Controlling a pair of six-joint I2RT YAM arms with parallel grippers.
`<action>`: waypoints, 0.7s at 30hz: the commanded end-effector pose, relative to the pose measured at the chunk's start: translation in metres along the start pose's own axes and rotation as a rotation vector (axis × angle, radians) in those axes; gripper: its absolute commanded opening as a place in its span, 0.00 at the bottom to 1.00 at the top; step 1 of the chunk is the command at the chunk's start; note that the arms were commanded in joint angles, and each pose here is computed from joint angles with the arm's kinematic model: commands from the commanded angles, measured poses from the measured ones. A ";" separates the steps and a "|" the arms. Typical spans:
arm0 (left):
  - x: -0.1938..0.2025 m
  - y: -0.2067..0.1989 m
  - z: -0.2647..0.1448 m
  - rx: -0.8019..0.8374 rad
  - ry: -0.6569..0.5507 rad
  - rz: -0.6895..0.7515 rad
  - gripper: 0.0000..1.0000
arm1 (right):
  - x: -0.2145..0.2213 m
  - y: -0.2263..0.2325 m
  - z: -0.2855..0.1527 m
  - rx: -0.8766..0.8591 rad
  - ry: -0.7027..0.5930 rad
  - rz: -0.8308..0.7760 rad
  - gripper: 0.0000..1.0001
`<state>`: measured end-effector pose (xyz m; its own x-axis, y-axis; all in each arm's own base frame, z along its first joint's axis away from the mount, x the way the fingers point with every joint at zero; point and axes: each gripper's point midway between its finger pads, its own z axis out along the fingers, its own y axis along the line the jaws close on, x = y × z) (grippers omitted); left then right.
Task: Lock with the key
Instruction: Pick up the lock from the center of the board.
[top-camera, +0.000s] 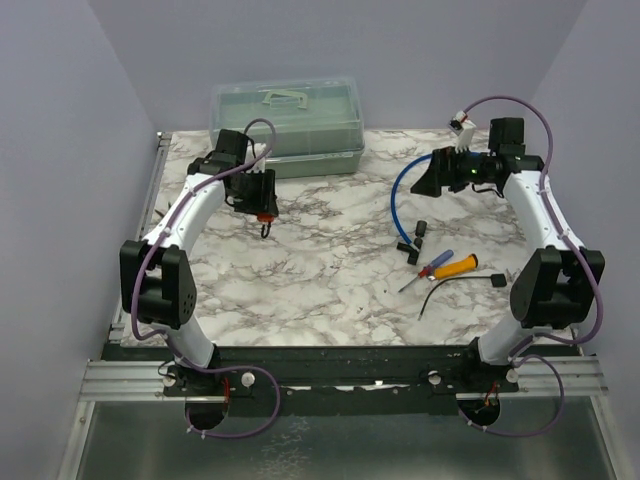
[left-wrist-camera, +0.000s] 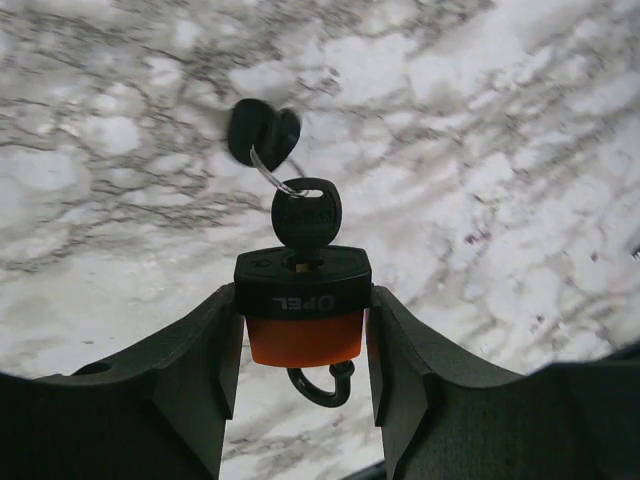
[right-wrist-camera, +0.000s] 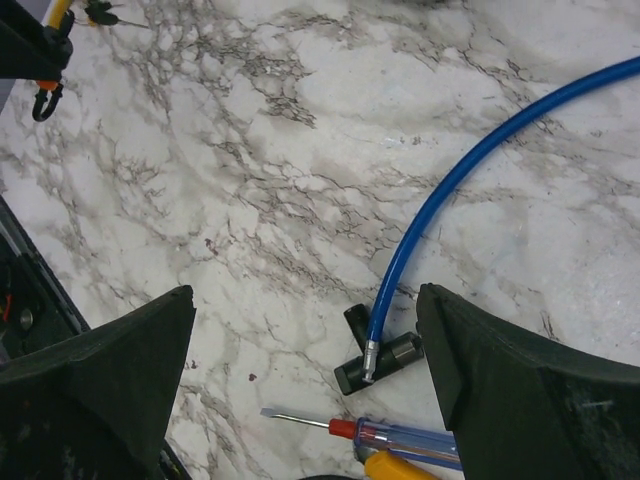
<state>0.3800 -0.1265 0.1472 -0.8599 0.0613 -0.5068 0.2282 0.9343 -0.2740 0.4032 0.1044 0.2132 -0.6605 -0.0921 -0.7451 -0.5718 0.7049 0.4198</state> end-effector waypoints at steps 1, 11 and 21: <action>0.026 -0.069 -0.034 0.286 0.123 0.075 0.13 | -0.012 0.035 -0.012 -0.098 -0.071 -0.164 1.00; 0.050 -0.129 -0.066 0.524 0.241 0.131 0.13 | 0.009 0.130 -0.007 -0.273 -0.178 -0.588 1.00; 0.086 -0.175 -0.098 0.694 0.356 0.281 0.15 | 0.049 0.222 0.015 -0.432 -0.309 -1.033 1.00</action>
<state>0.2554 -0.2343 0.2029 -0.8475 0.3995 -0.3494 0.5292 0.5864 -0.6132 0.2554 0.2469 0.2458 0.0645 -0.3023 -0.9510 -0.9819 0.1511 -0.1146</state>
